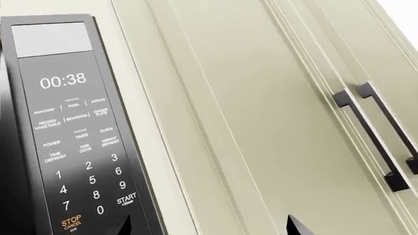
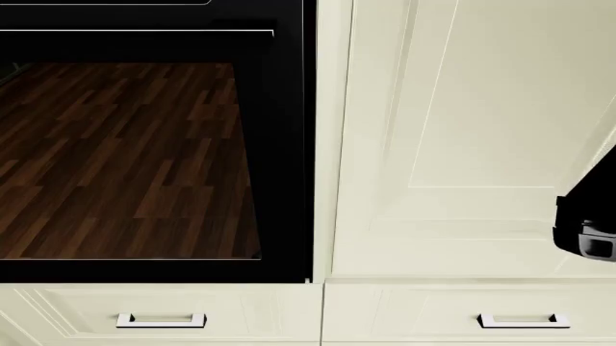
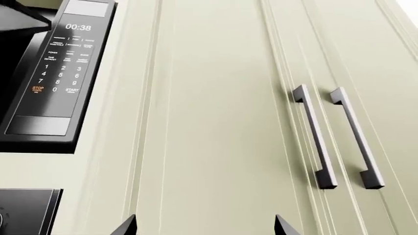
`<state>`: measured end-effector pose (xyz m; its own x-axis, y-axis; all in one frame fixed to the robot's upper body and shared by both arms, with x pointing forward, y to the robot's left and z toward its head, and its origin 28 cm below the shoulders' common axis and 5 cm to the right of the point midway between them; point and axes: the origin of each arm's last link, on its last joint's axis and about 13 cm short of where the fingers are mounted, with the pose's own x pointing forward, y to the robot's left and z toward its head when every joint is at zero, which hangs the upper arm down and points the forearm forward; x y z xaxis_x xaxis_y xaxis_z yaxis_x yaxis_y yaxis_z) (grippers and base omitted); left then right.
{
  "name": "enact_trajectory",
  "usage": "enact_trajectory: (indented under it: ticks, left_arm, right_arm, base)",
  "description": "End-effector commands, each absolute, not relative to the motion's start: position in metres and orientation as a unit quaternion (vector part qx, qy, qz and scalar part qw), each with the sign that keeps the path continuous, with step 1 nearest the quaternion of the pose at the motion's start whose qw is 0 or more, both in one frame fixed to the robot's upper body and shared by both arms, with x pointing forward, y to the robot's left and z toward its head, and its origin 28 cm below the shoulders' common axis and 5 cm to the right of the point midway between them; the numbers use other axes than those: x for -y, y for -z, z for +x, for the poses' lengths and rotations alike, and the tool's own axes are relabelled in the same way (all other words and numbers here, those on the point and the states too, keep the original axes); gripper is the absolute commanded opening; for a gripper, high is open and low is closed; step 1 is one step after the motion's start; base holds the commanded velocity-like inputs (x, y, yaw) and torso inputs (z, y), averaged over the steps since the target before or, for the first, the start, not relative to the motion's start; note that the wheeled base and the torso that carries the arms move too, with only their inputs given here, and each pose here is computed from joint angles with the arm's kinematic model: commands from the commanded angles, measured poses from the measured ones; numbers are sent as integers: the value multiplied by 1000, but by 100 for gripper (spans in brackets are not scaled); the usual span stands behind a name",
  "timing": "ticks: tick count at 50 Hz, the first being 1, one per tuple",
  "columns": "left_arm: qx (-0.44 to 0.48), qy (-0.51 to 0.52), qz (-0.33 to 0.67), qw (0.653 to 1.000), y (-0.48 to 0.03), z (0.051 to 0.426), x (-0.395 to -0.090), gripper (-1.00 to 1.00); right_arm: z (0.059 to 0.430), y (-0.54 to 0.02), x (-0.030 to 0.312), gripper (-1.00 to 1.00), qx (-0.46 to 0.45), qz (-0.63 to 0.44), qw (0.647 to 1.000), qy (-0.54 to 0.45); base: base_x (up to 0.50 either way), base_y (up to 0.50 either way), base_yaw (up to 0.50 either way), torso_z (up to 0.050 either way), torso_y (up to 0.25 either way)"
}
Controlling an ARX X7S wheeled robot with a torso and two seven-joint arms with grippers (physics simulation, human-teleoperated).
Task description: Open the microwave door
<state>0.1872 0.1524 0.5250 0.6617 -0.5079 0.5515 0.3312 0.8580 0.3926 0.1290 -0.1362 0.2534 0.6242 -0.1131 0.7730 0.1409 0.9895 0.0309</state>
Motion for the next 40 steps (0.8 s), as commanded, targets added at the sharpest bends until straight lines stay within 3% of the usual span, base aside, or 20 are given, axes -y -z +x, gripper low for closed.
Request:
enact_trajectory:
  ticks: [1,19,40]
  left_arm:
    - [290,248,118,917,-537,207,-144,100]
    - [227,219,118,941,-554,247,-147,100]
    - [235,157,143,949,-575,283,-158,100]
  right_arm:
    - [128,-253,137,100,427,-14,901,73]
    - [130,-249,139,100,424,-12,903,73]
    - [129,-248,140,100,423,-14,903,77]
  base:
    - [0,0,0,0,0]
    - [0,0,0,0,0]
    - [0,0,0,0,0]
